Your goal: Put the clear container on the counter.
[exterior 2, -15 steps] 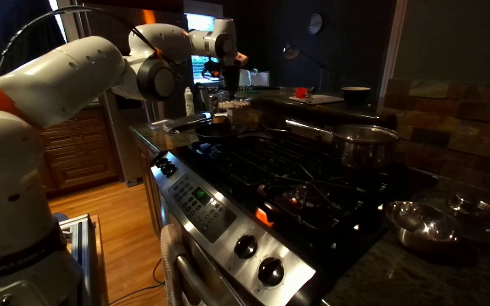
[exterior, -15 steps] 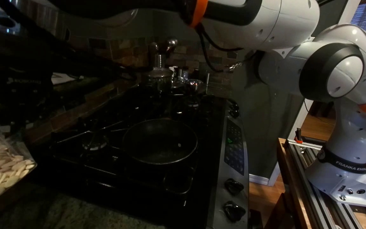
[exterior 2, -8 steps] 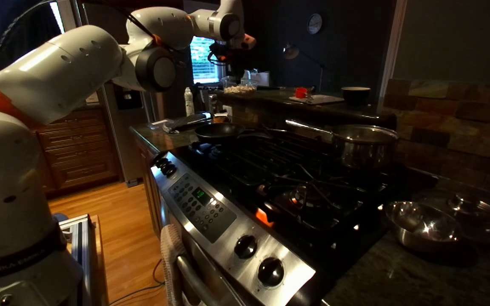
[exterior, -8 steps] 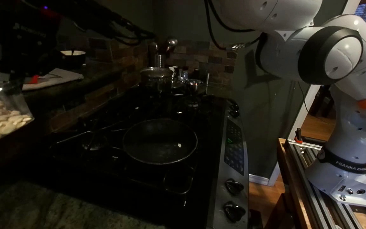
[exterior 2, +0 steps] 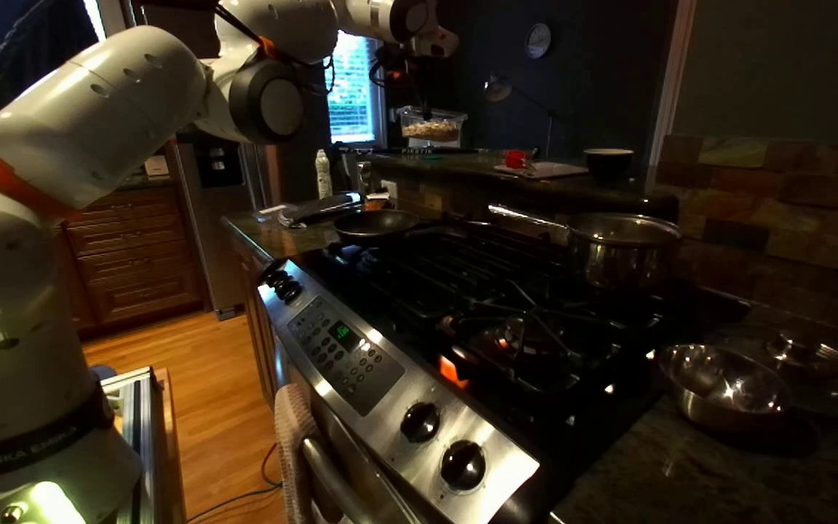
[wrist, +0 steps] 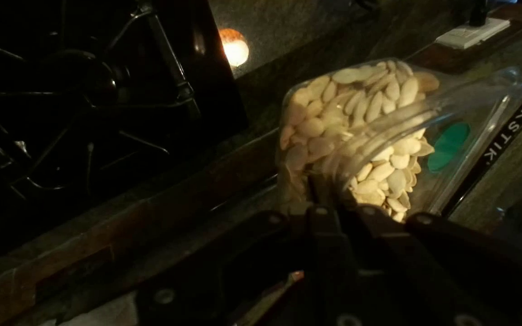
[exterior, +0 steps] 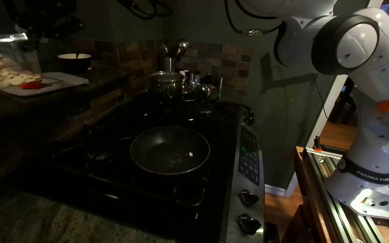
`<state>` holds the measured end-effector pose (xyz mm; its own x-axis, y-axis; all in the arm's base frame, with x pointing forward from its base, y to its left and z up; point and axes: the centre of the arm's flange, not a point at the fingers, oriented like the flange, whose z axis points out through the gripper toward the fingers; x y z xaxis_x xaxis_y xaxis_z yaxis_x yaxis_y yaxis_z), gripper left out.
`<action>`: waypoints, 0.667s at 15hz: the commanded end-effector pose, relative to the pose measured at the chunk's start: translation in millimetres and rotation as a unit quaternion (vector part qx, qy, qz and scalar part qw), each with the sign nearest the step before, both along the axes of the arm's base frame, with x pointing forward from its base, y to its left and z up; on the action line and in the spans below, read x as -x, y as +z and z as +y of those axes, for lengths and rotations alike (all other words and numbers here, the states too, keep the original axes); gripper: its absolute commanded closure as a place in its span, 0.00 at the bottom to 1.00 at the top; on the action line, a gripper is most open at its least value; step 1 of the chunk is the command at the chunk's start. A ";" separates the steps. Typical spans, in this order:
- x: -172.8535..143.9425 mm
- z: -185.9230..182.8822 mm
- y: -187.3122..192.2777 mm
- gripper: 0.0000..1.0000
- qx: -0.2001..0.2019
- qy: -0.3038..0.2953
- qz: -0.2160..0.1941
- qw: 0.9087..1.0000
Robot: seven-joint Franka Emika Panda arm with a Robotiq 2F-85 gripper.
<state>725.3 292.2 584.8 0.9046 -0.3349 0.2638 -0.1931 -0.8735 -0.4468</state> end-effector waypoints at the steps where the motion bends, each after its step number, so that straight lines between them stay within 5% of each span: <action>1: 66.1 -28.5 -20.7 0.99 -0.025 -0.013 -0.008 1.000; 7: 67.7 -23.3 -19.6 0.99 -0.015 0.004 -0.001 1.000; 8: 0.3 -4.2 6.6 0.95 -0.004 -0.005 -0.004 1.000; 10: 0.9 -2.5 6.5 0.95 -0.005 -0.003 -0.004 1.000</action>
<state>724.3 289.8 591.3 0.9004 -0.3430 0.2675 -0.1952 -0.8682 -0.4562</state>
